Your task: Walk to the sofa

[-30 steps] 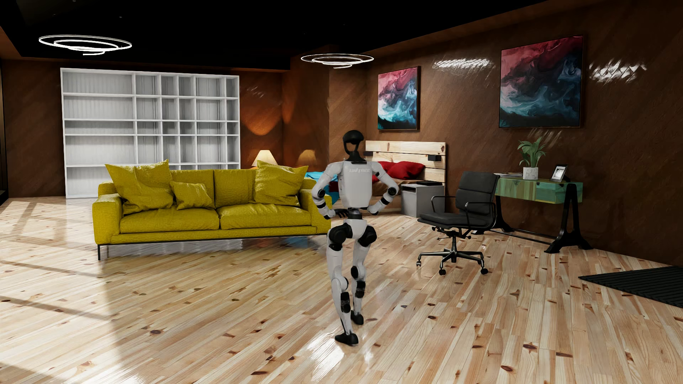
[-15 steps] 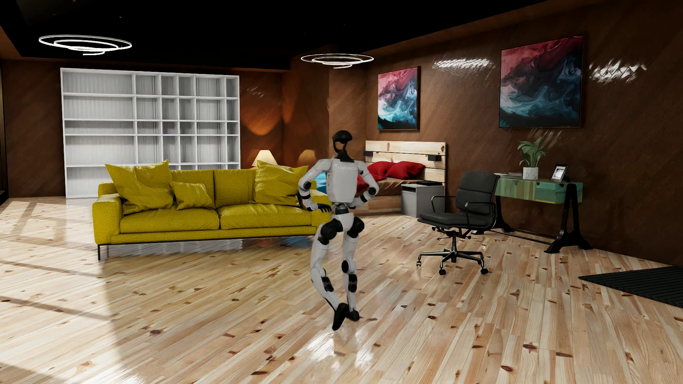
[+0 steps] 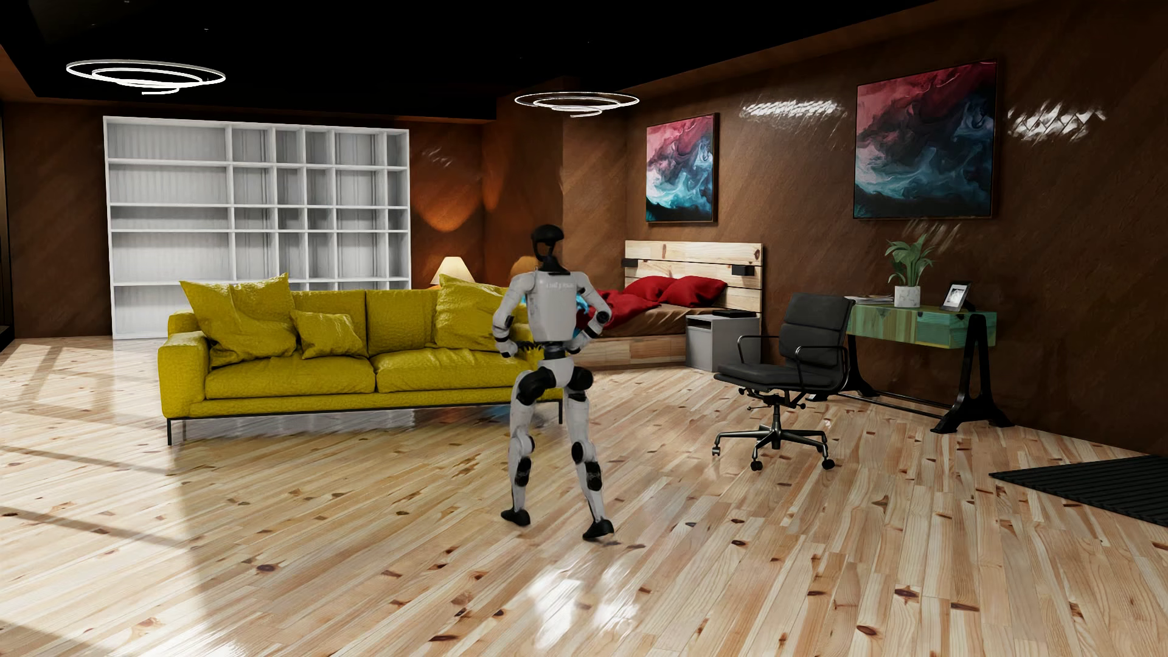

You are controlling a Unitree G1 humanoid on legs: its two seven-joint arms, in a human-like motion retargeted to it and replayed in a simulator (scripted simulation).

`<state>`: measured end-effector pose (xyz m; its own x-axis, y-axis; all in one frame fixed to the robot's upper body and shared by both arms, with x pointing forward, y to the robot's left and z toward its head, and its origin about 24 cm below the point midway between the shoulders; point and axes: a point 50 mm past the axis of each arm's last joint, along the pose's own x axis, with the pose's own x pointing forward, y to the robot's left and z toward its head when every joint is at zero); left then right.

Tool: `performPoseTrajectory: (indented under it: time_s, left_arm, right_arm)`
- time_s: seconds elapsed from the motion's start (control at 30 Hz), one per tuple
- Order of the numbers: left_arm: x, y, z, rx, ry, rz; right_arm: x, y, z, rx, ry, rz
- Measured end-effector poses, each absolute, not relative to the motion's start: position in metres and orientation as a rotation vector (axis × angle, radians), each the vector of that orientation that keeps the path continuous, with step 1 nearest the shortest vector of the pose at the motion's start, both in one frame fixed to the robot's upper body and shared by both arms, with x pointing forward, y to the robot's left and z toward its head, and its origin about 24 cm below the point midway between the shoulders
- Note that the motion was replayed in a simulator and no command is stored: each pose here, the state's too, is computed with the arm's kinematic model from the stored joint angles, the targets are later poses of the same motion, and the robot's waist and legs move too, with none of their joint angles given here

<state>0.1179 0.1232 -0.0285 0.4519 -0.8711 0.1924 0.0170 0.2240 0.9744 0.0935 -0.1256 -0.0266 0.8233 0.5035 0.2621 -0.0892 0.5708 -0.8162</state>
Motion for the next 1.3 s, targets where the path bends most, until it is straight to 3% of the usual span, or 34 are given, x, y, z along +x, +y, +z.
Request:
performPoseTrajectory:
  time_s: [0.07, 0.23, 0.37, 0.53, 0.8, 0.87, 1.03, 1.13, 1.3]
  left_arm:
    - [0.119, 0.118, -0.027, 1.157, -0.955, -0.724]
    - [0.113, 0.107, -0.028, 1.082, -0.946, -0.782]
    - [0.108, 0.093, -0.024, 1.002, -0.972, -0.761]
    - [0.101, 0.096, -0.033, 1.001, -0.92, -0.821]
    - [0.105, 0.101, -0.032, 1.021, -0.878, -0.761]
    - [0.107, 0.103, -0.035, 1.043, -0.897, -0.798]
    - [0.103, 0.126, -0.047, 1.102, -0.848, -0.974]
    - [0.11, 0.124, -0.039, 1.107, -0.881, -0.935]
    - [0.106, 0.13, -0.037, 1.156, -0.901, -0.906]
  right_arm:
    - [0.094, -0.132, -0.032, -0.948, -0.499, 0.377]
    - [0.086, -0.152, -0.04, -1.054, -0.508, 0.548]
    - [0.099, -0.151, -0.024, -1.049, -0.592, 0.499]
    - [0.1, -0.148, -0.019, -1.062, -0.62, 0.431]
    - [0.112, -0.132, -0.002, -0.991, -0.713, 0.319]
    - [0.112, -0.13, -0.002, -0.965, -0.701, 0.299]
    - [0.107, -0.124, -0.012, -0.941, -0.66, 0.323]
    - [0.11, -0.118, -0.008, -0.894, -0.655, 0.294]
    - [0.099, -0.121, -0.02, -0.919, -0.598, 0.357]
